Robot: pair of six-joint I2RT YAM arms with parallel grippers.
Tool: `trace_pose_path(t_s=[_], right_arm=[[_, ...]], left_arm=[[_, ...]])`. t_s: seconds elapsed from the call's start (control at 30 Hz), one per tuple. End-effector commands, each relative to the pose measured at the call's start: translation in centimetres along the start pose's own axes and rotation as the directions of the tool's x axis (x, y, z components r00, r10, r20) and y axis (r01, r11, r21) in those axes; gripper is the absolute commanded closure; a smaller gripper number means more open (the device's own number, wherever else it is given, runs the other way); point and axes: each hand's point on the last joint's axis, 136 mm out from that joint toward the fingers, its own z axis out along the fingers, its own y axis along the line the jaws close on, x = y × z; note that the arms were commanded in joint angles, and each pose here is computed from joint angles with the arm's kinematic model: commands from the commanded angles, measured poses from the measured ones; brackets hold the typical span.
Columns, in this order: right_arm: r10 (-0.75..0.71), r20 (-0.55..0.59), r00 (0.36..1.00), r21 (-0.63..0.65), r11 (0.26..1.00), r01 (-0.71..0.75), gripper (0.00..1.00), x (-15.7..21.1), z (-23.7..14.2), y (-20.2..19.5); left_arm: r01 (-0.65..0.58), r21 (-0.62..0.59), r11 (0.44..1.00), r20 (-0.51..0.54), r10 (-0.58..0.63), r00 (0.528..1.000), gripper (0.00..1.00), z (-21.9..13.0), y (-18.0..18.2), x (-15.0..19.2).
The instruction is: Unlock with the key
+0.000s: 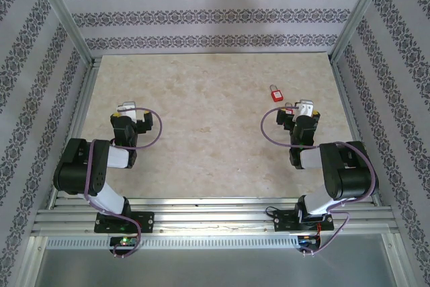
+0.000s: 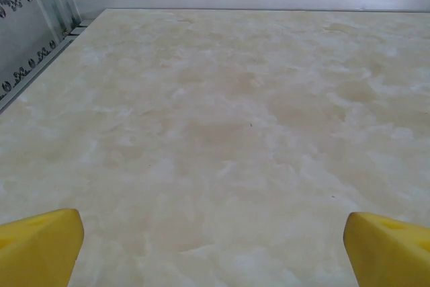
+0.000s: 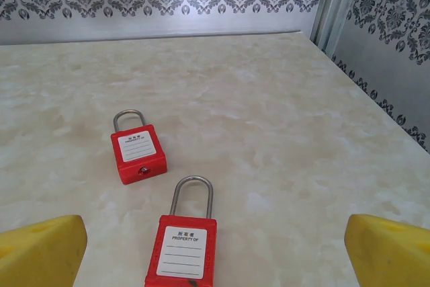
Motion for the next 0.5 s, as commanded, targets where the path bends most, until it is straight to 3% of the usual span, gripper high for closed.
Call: trace_pose_path(t_s=[0.0,0.47], right_arm=[[-0.003,0.004,1.000,-0.027,1.000,0.003,0.02,0.00,-0.05,0.66],[0.001,0.005,1.000,-0.029,1.000,-0.001,0.02,-0.08,-0.02,0.64]], left_arm=[[-0.001,-0.001,1.000,0.000,0.001,1.000,0.00,-0.19,-0.06,0.13],[0.000,-0.001,1.000,-0.001,0.000,1.000,0.00,-0.19,-0.04,0.14]])
